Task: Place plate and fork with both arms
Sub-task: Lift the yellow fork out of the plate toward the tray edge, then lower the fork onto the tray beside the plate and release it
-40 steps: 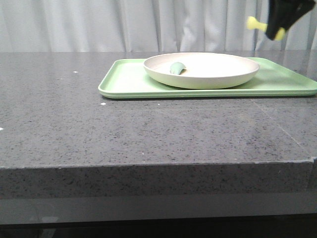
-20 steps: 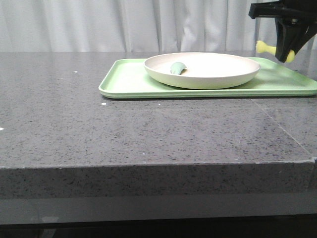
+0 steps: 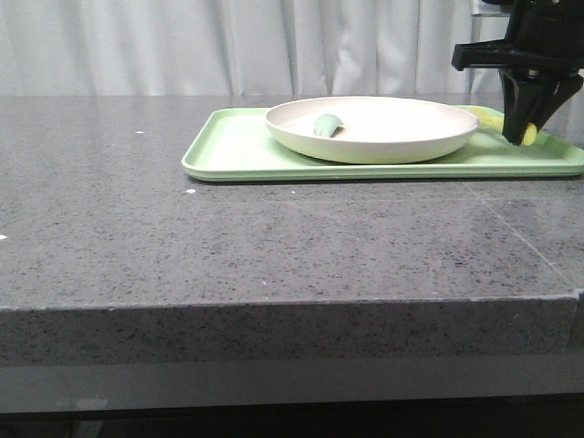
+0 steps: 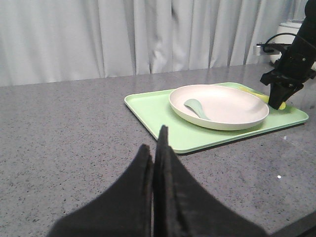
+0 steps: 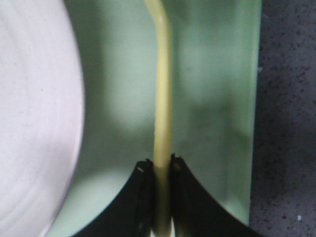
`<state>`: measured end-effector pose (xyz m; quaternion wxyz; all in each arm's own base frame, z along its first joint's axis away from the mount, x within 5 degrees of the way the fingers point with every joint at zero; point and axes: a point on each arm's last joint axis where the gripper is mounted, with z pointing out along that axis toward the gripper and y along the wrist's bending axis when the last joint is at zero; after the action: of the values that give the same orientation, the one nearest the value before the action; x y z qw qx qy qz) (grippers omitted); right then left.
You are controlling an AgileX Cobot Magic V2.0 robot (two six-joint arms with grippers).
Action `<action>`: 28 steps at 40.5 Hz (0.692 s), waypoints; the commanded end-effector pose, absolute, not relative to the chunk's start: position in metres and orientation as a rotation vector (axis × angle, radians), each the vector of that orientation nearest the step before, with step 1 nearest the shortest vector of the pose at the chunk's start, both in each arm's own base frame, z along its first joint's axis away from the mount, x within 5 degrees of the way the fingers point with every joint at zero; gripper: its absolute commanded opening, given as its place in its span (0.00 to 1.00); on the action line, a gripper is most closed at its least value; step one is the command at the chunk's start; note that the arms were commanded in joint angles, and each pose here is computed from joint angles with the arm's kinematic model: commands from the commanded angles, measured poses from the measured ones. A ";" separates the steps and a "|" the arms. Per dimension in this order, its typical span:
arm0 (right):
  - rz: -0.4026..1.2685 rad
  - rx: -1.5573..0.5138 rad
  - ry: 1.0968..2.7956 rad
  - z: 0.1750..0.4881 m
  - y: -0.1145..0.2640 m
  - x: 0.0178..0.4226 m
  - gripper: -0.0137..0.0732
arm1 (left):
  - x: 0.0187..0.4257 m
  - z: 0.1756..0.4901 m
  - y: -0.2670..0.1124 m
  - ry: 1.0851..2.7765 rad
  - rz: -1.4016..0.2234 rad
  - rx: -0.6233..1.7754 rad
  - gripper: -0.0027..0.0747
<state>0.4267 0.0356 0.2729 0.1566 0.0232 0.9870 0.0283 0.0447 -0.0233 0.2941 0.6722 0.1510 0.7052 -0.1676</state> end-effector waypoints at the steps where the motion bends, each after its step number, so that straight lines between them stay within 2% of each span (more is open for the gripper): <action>1: 0.073 0.061 2.727 0.302 0.032 0.423 0.08 | 0.044 0.309 -0.023 1.497 -0.390 0.313 0.01; 12: 0.072 0.061 2.738 0.301 0.032 0.422 0.21 | 0.044 0.309 -0.023 1.497 -0.390 0.313 0.01; 28: 0.069 0.061 2.765 0.301 0.032 0.420 0.22 | 0.044 0.309 -0.023 1.497 -0.390 0.313 0.01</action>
<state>0.4269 0.0355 0.2701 0.1497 0.0229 0.9881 0.0266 0.0447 -0.0233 0.2941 0.6723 0.1515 0.7051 -0.1671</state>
